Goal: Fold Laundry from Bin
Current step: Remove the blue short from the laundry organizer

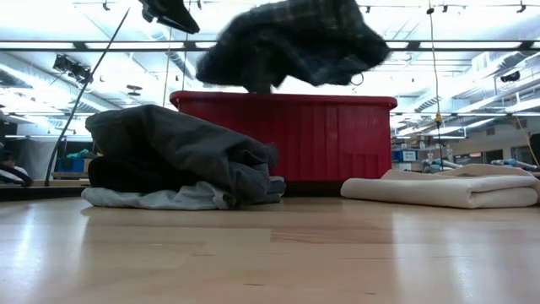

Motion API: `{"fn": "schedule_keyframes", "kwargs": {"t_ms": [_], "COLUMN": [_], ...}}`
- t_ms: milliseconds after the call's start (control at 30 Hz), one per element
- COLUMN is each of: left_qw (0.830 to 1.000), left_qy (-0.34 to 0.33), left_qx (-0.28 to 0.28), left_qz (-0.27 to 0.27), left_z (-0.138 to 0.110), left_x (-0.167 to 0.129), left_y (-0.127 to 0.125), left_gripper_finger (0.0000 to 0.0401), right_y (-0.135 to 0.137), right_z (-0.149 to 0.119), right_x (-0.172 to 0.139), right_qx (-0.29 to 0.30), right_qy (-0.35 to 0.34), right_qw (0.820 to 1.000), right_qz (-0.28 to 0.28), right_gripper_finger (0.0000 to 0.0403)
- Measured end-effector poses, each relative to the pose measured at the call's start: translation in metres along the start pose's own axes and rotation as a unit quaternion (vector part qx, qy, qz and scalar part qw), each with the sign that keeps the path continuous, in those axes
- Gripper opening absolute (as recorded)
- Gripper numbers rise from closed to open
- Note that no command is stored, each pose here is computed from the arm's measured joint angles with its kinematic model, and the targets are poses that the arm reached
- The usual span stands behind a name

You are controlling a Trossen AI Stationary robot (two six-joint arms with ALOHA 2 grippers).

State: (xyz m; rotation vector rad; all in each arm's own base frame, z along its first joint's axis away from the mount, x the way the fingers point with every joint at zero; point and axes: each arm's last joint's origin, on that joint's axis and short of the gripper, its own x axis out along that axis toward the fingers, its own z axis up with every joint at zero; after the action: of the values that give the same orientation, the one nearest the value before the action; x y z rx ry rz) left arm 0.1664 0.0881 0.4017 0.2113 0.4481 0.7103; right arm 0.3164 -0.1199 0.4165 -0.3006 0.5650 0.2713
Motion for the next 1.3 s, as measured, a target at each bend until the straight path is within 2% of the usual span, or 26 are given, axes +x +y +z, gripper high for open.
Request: {"fn": "schedule_keyframes", "kwargs": {"t_ms": [133, 267, 433, 533, 600, 700, 900, 1000, 1100, 1200, 1300], "left_qw": [0.999, 0.997, 0.995, 0.996, 0.996, 0.995, 0.992, 0.990, 0.987, 0.983, 0.977], "left_qy": [-0.004, -0.012, -0.020, -0.027, -0.028, -0.023, -0.016, -0.004, 0.016, 0.045, 0.084], "left_qx": [0.007, 0.015, 0.019, 0.011, 0.001, -0.014, -0.052, -0.053, -0.040, -0.022, -0.015], "left_qz": [-0.046, -0.080, -0.095, -0.088, -0.088, -0.094, -0.114, -0.132, -0.156, -0.179, -0.195], "left_z": [-0.007, -0.021, -0.036, -0.039, -0.040, -0.042, -0.041, -0.043, -0.046, -0.053, -0.061], "left_x": [0.004, 0.012, 0.020, 0.023, 0.024, 0.023, 0.025, 0.029, 0.031, 0.032, 0.034], "left_y": [-0.023, -0.046, -0.063, -0.064, -0.065, -0.067, -0.079, -0.091, -0.107, -0.123, -0.139], "left_gripper_finger": [0.0153, 0.0153, 0.0153, 0.0153, 0.0153, 0.0153, 0.0153, 0.0153, 0.0153, 0.0153, 0.0153], "right_y": [0.018, 0.047, 0.095, 0.122, 0.140, 0.170, 0.230, 0.259, 0.279, 0.293, 0.302], "right_z": [-0.022, -0.042, -0.057, -0.068, -0.078, -0.101, -0.152, -0.179, -0.192, -0.191, -0.179], "right_x": [0.021, 0.037, 0.043, 0.045, 0.048, 0.060, 0.091, 0.100, 0.100, 0.097, 0.094], "right_qx": [0.049, 0.082, 0.119, 0.173, 0.221, 0.291, 0.400, 0.431, 0.467, 0.507, 0.535], "right_qy": [0.043, 0.055, -0.003, -0.035, -0.032, 0.015, 0.101, 0.147, 0.196, 0.221, 0.234], "right_qw": [0.997, 0.995, 0.993, 0.983, 0.973, 0.952, 0.909, 0.890, 0.862, 0.832, 0.810], "right_qz": [0.040, 0.027, -0.016, -0.045, -0.065, -0.088, -0.050, -0.030, 0.005, 0.039, 0.060], "right_gripper_finger": [0.0018, 0.0018, 0.0018, 0.0018, 0.0018, 0.0018, 0.0023, 0.0066, 0.0124, 0.0177, 0.0214]}}
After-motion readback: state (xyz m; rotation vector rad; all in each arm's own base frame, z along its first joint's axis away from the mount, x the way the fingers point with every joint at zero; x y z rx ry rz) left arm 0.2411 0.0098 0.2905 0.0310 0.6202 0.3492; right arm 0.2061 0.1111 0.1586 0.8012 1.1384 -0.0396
